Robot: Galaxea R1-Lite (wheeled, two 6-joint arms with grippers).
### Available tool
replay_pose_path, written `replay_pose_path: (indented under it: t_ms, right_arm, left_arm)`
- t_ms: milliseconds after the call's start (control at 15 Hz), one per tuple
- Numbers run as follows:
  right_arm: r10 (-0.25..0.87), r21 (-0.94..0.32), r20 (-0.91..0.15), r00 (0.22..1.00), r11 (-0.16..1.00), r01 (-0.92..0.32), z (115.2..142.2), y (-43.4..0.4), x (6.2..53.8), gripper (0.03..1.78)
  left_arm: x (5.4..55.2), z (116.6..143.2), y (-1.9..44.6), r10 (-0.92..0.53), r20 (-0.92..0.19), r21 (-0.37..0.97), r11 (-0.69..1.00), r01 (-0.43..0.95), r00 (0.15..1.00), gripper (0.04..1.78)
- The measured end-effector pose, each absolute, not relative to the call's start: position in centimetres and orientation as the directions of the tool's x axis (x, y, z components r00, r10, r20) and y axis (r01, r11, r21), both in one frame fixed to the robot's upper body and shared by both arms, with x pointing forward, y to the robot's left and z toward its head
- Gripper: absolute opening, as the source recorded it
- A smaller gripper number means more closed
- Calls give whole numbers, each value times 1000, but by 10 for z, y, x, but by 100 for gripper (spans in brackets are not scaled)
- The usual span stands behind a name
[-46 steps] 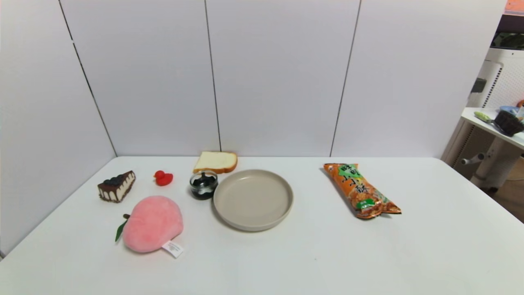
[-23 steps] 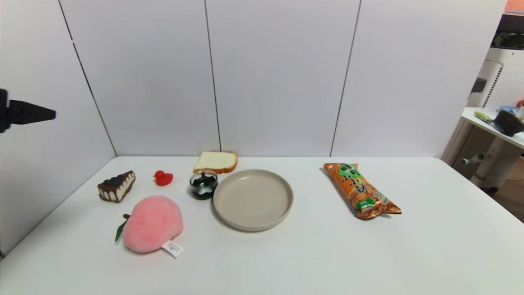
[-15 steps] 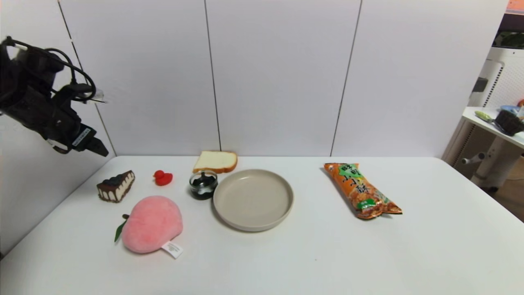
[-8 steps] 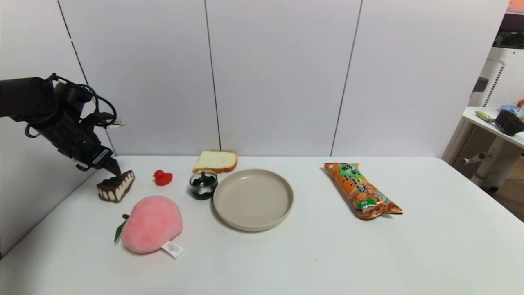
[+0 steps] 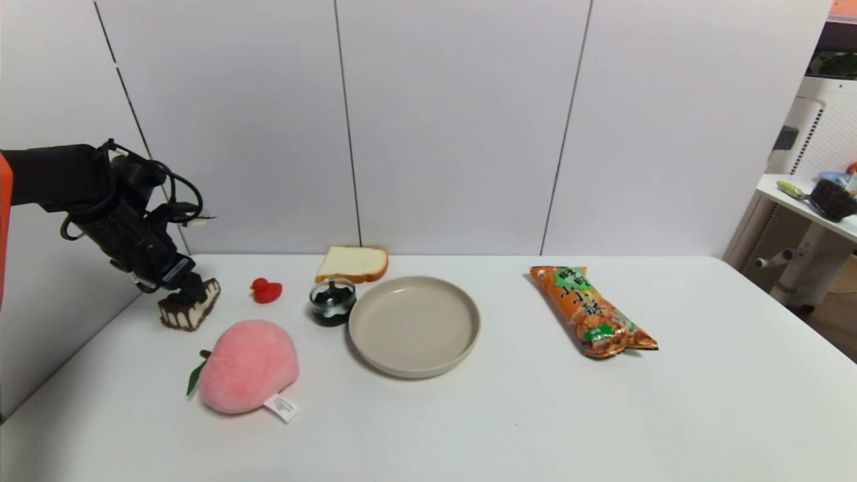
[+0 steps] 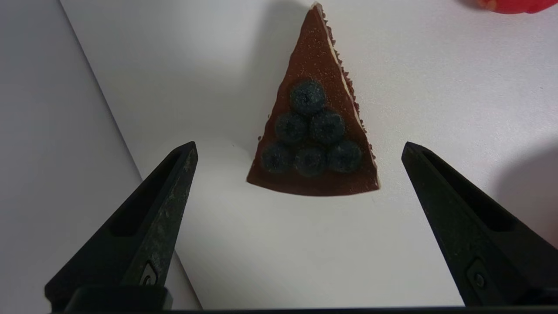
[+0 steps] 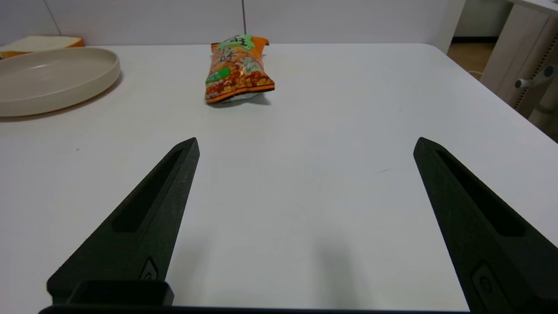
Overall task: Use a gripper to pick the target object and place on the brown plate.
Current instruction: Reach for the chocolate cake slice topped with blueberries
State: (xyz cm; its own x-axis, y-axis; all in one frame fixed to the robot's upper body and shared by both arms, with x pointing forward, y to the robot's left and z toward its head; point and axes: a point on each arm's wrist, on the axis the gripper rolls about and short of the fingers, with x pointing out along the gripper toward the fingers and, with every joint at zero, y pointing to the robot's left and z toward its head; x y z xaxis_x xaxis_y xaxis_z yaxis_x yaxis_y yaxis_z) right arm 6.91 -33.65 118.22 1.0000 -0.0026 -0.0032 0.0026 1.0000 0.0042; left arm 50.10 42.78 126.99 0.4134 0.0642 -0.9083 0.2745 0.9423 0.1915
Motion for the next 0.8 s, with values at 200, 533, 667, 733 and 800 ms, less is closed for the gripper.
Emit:
replay_pose_path:
  t_ms: [200, 533, 667, 733, 800]
  right_arm:
    - [-2, 4, -3, 1000, 1000, 2, 1182, -337, 69, 170]
    - [-3, 5, -3, 1000, 1000, 3, 1182, -337, 69, 170]
    - [-3, 4, -3, 1000, 1000, 3, 1182, -337, 69, 170]
    - [-2, 4, -3, 1000, 1000, 2, 1182, -336, 69, 170]
    - [-3, 5, -3, 1000, 1000, 3, 1182, -336, 69, 170]
  left_arm:
    - [505, 1261, 428, 61, -914, 184, 942, 279, 400, 169]
    - [511, 1248, 430, 56, -924, 172, 944, 283, 377, 169]
    - [513, 1245, 430, 55, -923, 173, 943, 283, 380, 169]
    - [514, 1244, 430, 55, -924, 172, 944, 283, 378, 169]
    - [514, 1242, 430, 54, -926, 170, 944, 284, 374, 169]
